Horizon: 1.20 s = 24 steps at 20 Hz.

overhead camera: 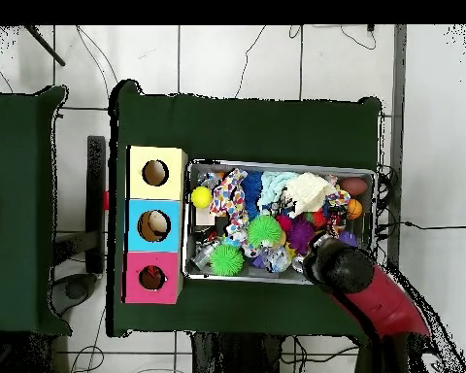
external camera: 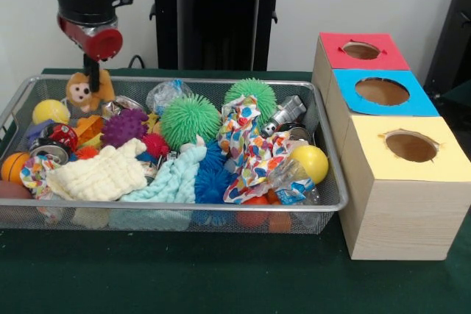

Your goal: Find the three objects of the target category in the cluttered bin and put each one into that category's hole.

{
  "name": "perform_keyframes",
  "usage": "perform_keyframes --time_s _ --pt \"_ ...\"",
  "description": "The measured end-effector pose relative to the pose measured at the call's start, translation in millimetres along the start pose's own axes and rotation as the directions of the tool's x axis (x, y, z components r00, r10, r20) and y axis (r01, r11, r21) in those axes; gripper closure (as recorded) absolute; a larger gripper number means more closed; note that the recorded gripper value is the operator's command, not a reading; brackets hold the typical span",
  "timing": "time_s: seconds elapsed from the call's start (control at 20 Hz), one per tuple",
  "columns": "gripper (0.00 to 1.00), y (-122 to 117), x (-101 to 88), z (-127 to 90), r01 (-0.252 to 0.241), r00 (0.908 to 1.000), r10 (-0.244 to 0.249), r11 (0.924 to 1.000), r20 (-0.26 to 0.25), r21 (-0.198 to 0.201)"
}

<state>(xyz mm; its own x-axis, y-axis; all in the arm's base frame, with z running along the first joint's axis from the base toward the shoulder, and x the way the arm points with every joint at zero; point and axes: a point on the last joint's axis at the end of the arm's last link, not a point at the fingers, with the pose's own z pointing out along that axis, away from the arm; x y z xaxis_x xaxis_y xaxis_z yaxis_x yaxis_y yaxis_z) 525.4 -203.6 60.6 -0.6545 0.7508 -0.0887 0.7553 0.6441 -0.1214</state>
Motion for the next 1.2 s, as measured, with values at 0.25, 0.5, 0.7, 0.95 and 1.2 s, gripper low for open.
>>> perform_keyframes --time_s 0.25,0.5,0.7,0.95,1.2 --pt "1.00 25.6 20.4 -9.9 0.053 0.9986 -0.053 0.9986 0.004 -0.007" --pt "1.00 43.4 40.5 -15.7 0.095 0.9954 -0.095 0.9954 0.001 -0.008" --pt "1.00 57.3 57.1 -19.3 0.132 0.9913 -0.132 0.9913 -0.001 -0.006" --pt "1.00 75.3 71.9 -28.7 0.172 0.9851 -0.172 0.9851 0.008 -0.010" --pt "1.00 87.0 75.1 -41.9 0.192 0.9811 -0.191 0.9812 0.030 -0.022"
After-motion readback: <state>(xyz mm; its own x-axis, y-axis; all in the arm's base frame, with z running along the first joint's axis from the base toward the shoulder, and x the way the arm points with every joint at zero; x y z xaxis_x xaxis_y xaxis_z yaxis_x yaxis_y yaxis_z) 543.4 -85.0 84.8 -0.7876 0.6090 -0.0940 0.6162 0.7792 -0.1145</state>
